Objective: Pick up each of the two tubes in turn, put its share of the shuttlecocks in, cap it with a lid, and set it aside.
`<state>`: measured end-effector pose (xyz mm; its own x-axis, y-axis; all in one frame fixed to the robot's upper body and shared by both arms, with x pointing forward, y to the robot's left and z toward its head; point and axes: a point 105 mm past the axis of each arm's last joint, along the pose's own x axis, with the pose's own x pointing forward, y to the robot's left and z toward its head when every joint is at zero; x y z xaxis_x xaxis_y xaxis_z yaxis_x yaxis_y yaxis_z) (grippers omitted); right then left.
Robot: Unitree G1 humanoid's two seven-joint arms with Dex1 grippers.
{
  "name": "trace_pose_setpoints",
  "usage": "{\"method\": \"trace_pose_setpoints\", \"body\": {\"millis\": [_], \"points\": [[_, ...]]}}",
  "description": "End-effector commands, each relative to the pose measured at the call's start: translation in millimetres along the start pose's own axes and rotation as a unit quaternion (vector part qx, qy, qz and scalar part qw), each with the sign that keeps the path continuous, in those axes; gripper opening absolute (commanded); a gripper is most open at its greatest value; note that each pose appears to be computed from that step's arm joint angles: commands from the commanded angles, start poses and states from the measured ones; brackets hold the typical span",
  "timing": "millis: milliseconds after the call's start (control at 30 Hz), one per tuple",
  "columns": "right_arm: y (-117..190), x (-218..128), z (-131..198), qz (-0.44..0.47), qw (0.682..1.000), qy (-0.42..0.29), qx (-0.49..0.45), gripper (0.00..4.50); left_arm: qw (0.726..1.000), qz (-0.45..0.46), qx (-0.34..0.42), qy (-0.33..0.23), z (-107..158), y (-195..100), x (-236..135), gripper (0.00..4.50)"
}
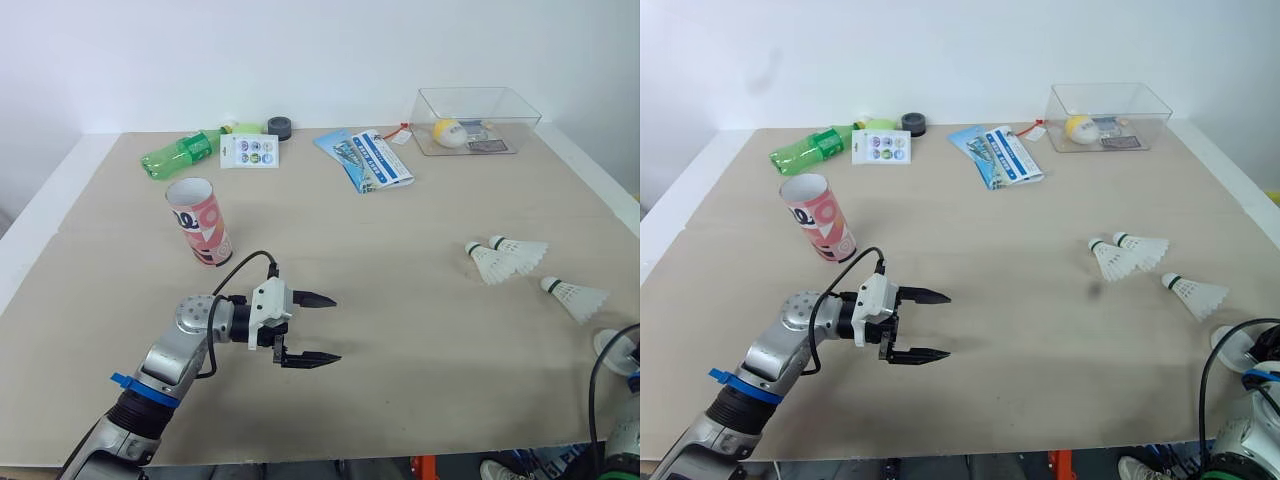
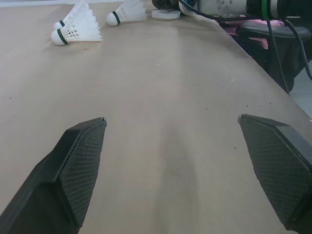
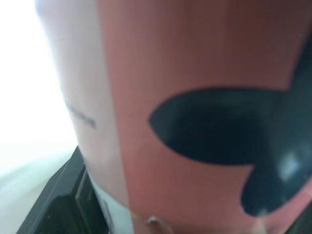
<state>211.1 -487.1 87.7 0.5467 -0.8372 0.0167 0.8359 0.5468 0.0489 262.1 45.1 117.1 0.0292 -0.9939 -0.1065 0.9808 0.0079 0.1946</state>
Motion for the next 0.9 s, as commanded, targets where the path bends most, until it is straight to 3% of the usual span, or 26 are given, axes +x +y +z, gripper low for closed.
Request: {"method": "trace_pose_setpoints", "body": {"millis": [33, 233, 567, 633, 667, 900], "points": [[-19, 3, 31, -0.021, 0.998, -0.052, 0.003, 3.70, 1.000, -0.003, 0.019, -0.005, 8, 1, 0, 4.50], [-24, -2, 17, -0.031, 0.999, -0.035, 0.009, 3.70, 1.000, -0.006, 0.021, -0.006, 8, 2, 2, 4.50], [3, 1, 0, 0.009, 1.000, -0.011, 0.018, 3.70, 1.000, -0.005, 0.022, -0.003, 9, 2, 1, 4.50], [5, 2, -1, 0.014, 1.000, -0.010, 0.017, 4.39, 1.000, -0.004, 0.023, -0.002, 8, 2, 1, 4.50], [5, 2, -1, 0.015, 1.000, -0.010, 0.015, 4.47, 1.000, -0.003, 0.023, -0.001, 8, 3, 0, 4.50], [7, -6, -2, 0.030, 0.999, -0.010, 0.001, 4.47, 1.000, 0.000, 0.020, -0.001, 7, 1, 0, 4.50]]}}
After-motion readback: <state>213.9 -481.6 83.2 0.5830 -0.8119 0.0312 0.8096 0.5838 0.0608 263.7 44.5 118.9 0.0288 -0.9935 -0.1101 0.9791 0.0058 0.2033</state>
